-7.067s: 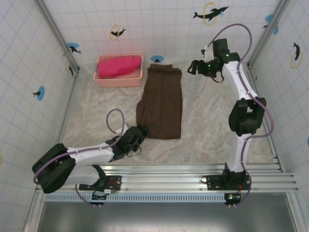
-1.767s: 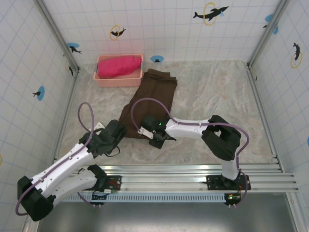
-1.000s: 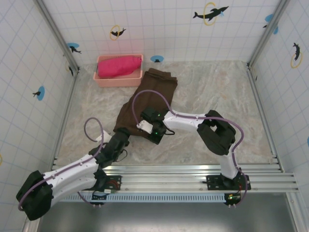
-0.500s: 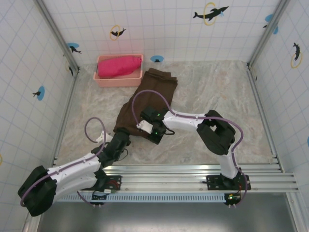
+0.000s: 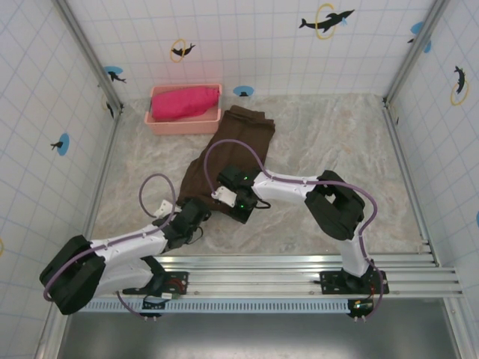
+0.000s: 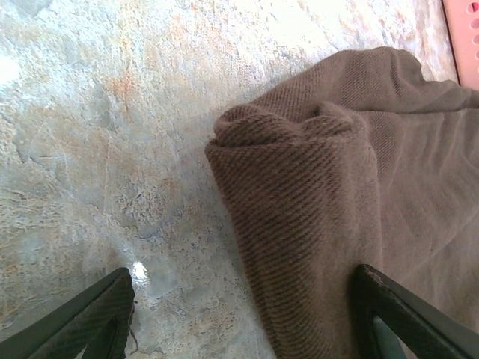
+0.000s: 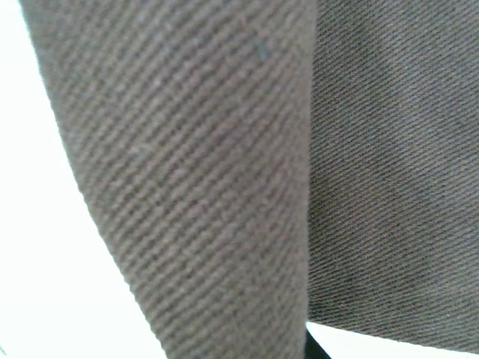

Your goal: Roll up the long pants

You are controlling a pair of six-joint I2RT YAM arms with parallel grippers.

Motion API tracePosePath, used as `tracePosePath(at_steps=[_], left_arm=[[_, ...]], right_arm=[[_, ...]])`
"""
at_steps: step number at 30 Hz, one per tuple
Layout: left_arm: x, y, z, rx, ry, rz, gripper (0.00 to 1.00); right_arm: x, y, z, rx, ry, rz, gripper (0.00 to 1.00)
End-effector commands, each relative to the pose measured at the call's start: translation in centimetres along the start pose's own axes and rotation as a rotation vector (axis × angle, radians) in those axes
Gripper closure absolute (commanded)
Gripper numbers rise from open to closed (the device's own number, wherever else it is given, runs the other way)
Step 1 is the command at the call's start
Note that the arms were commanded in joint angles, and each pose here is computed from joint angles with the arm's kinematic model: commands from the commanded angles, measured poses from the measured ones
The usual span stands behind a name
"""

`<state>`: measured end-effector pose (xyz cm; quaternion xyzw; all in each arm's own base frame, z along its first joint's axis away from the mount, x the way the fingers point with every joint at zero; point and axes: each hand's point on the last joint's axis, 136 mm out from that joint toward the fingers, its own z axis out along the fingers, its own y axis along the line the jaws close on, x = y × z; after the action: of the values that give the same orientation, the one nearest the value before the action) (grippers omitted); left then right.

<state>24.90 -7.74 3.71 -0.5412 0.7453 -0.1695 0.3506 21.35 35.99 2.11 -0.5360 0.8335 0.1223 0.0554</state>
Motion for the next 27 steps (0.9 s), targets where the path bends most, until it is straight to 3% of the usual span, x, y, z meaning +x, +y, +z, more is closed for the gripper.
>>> tracePosePath(at_steps=[1, 4, 7, 8, 9, 15, 25, 27], left_arm=[[-0.4, 0.0, 0.2, -0.035, -0.025, -0.001, 0.26], [-0.5, -0.3, 0.4, -0.045, -0.03, -0.001, 0.38], [-0.5, -0.3, 0.3, -0.095, -0.029, 0.002, 0.75], [-0.5, 0.0, 0.2, -0.127, -0.024, 0.0, 0.93], [-0.5, 0.3, 0.2, -0.163, -0.019, 0.001, 1.0], [0.2, 0.5, -0.6, -0.341, 0.048, 0.024, 1.0], [-0.3, -0.2, -2.4, -0.574, 0.039, 0.063, 1.0], [-0.4, -0.7, -2.2, -0.6, 0.047, 0.067, 1.0]], right_arm=[[4.6, 0.9, 2.2, -0.025, 0.172, 0.012, 1.0], [4.8, 0.8, 2.1, -0.023, 0.172, 0.012, 1.0], [4.8, 0.7, 1.9, -0.021, 0.167, 0.016, 1.0], [4.9, 0.7, 1.8, -0.021, 0.167, 0.017, 1.0], [4.9, 0.6, 1.7, -0.022, 0.165, 0.019, 1.0], [5.2, 0.2, 1.3, -0.021, 0.16, 0.026, 1.0], [4.6, -0.8, -1.3, 0.025, 0.112, 0.029, 1.0], [4.5, -1.4, -2.1, 0.047, 0.098, 0.037, 0.88]])
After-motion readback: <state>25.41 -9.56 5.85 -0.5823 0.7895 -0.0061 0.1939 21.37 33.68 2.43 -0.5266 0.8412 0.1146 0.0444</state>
